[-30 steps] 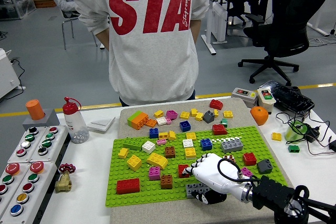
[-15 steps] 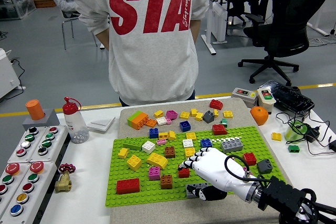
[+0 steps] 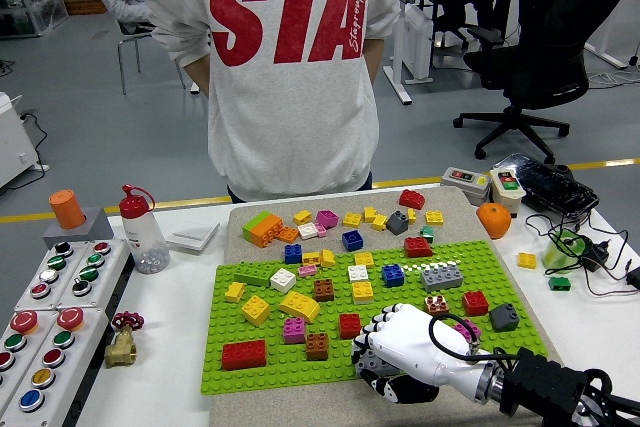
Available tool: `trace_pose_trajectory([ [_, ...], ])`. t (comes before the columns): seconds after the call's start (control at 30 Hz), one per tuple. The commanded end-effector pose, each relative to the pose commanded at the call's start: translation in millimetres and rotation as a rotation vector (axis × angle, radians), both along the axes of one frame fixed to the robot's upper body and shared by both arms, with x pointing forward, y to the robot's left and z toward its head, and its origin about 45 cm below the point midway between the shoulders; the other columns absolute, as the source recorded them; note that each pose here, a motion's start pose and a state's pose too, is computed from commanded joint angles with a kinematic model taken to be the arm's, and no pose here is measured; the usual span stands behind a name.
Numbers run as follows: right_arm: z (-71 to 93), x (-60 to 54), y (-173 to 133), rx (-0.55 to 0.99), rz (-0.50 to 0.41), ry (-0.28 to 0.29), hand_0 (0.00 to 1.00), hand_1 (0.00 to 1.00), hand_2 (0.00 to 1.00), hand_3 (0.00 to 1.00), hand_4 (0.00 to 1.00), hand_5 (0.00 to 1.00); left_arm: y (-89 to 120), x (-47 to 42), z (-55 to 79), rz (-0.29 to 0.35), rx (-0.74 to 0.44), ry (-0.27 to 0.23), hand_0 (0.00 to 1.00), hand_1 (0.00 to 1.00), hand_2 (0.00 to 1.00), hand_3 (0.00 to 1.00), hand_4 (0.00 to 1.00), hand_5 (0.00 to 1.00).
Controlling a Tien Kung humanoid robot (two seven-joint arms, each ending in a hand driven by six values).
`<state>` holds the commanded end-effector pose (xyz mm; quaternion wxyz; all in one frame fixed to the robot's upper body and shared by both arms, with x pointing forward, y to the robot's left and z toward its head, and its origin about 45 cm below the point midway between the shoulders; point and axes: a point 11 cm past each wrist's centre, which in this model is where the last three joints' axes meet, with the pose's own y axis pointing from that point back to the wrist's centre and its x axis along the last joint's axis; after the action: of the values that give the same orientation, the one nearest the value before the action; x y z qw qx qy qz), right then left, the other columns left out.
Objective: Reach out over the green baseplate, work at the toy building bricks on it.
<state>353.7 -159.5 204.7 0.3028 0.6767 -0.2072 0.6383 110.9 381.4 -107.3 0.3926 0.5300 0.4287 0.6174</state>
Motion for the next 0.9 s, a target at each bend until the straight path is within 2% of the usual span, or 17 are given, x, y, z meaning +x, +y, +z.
trace_pose_trajectory([
  [0.17,-8.0,0.8,-1.8,-0.02,-0.012,0.016,0.519,0.589,0.583,0.563,0.558,0.372,0.4,-0.8,0.0,0.001,0.001,0.002,0.661,0.613,0.608,0.471,0.369,0.998],
  [0.2,-9.1,1.0,-2.1,-0.024,-0.014,0.018,0.528,0.593,0.583,0.563,0.534,0.34,0.5,-1.0,-0.1,0.001,0.001,0.002,0.661,0.613,0.608,0.47,0.369,0.998],
  [0.9,-25.1,4.8,-3.5,-0.063,-0.041,0.059,0.53,0.597,0.584,0.564,0.503,0.37,-0.8,-6.5,-1.5,-0.001,-0.002,0.018,0.661,0.613,0.608,0.47,0.367,0.998],
])
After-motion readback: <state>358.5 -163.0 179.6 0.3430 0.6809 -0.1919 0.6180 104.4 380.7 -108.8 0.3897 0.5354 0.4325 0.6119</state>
